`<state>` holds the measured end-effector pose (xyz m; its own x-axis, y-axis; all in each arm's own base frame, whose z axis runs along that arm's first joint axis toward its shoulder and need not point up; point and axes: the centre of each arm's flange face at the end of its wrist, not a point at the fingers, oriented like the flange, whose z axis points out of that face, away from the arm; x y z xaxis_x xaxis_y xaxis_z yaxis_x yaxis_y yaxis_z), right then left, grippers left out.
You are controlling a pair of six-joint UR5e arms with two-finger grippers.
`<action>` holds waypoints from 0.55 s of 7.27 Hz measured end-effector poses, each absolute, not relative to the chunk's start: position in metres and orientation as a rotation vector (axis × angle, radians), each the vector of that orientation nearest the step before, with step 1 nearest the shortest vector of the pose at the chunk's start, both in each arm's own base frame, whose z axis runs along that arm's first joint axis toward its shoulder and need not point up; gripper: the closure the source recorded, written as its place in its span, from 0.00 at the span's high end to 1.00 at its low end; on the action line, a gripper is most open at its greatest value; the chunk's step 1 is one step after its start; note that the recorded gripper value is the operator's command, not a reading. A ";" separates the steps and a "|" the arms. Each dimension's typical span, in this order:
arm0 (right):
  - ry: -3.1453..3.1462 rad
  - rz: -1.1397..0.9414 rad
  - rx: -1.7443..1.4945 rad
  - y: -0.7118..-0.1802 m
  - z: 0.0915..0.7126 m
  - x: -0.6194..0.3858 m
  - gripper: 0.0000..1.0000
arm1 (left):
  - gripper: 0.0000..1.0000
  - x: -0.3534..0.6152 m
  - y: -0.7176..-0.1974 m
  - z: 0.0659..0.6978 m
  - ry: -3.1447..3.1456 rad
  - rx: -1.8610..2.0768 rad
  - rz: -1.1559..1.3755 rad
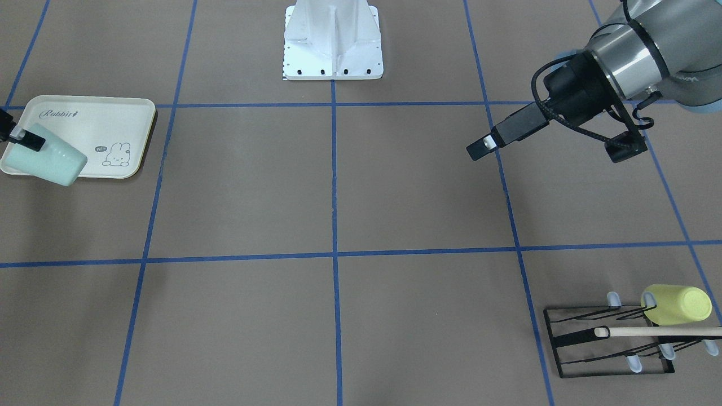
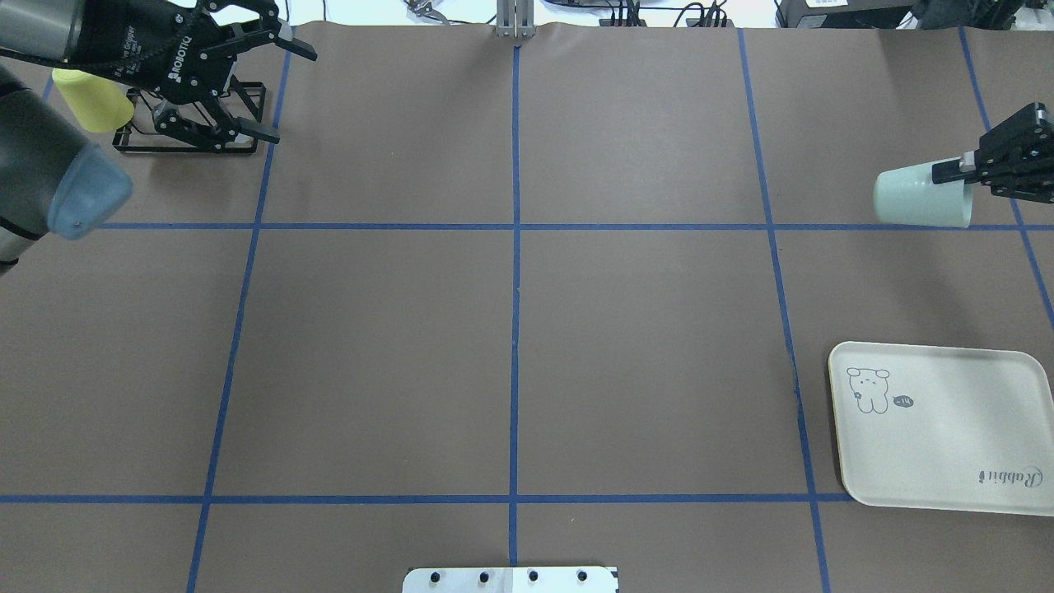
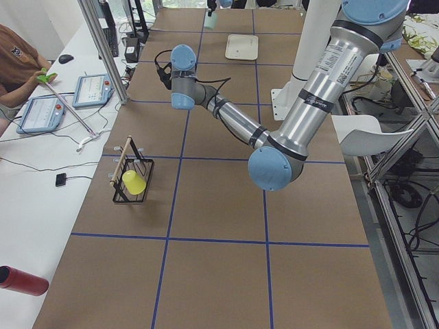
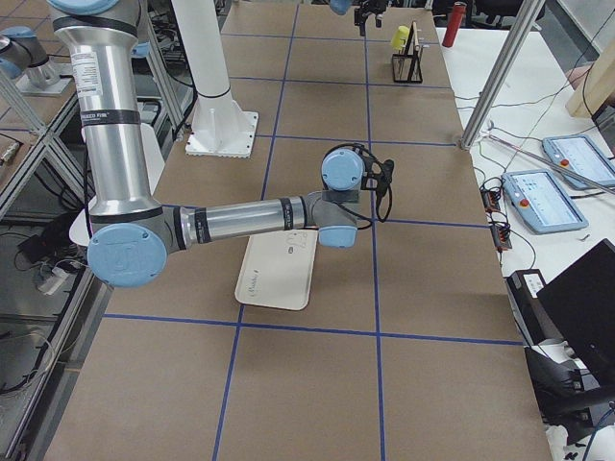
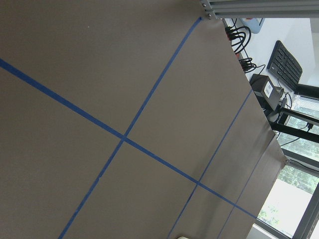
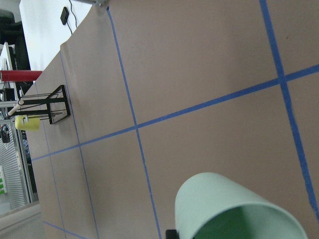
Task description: Left arm grabs green cup and hands to right arm on tray
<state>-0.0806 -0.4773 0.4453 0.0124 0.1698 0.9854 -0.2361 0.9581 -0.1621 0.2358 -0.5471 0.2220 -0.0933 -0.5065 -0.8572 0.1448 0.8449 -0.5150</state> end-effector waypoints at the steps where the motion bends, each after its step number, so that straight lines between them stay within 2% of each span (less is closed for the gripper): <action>1: -1.457 0.311 0.131 -0.480 0.467 -0.076 0.00 | 1.00 0.236 -0.549 0.224 1.570 -0.287 -0.560; 4: -1.248 0.227 0.184 -0.483 0.524 -0.072 0.00 | 1.00 0.237 -0.550 0.233 1.556 -0.281 -0.579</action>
<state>-0.0725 -0.4834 0.5239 0.2995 0.0697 0.9515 -0.2697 0.9628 0.0143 0.2366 -0.5501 0.2334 -0.0820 -0.5134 -0.8542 0.1704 0.8373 -0.5195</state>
